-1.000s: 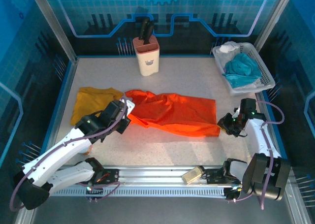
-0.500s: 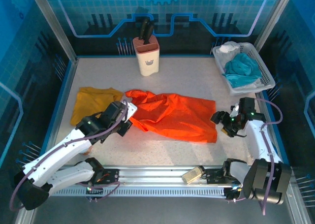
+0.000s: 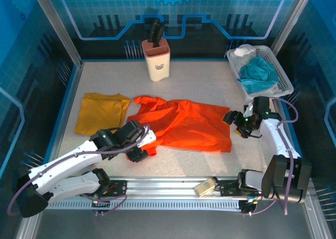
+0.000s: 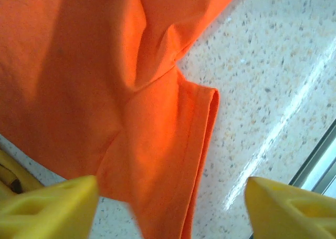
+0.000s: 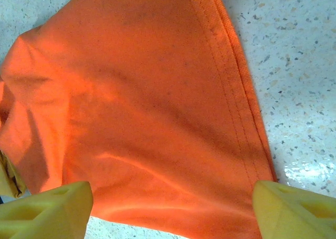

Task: Fold and stack the t-shirts

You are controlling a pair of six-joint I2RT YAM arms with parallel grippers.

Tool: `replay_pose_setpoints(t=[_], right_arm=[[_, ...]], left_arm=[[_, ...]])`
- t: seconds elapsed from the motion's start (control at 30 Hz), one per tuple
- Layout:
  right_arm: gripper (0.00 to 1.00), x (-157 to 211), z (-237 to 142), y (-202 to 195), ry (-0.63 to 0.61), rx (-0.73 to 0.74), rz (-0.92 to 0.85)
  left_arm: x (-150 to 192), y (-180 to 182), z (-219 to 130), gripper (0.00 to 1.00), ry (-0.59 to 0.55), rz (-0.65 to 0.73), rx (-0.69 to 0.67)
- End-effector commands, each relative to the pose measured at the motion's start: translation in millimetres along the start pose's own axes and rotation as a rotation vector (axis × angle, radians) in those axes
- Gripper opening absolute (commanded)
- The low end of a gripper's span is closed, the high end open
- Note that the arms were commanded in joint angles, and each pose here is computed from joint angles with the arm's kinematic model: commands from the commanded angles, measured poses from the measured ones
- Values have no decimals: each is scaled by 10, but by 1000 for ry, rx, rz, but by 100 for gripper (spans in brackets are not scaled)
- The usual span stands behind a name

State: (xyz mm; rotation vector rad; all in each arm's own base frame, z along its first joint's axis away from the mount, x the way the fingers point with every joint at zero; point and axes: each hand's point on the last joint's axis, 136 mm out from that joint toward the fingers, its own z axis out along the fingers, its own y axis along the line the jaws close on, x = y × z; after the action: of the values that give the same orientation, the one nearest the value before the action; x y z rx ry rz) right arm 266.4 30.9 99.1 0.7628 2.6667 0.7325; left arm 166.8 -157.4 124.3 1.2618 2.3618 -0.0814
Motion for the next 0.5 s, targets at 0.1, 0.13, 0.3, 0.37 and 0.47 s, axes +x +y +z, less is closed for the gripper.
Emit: replay_pose_setpoints(t=[0.1, 0.13, 0.3, 0.37, 0.47], right_arm=[[90, -232, 28, 149, -39, -26, -63], [90, -295, 31, 162, -53, -23, -71], [93, -624, 84, 224, -103, -2, -90], [93, -745, 153, 237, -116, -3, -81], [93, -915, 274, 234, -136, 19, -84]], left_arm=[[-241, 525, -270, 99, -141, -158, -247], [-325, 609, -308, 96, -175, -223, -253], [-622, 1083, -298, 76, -236, -528, -280], [-710, 1285, -214, 70, -234, -658, -309], [-866, 1405, -13, 71, -209, -784, -264]])
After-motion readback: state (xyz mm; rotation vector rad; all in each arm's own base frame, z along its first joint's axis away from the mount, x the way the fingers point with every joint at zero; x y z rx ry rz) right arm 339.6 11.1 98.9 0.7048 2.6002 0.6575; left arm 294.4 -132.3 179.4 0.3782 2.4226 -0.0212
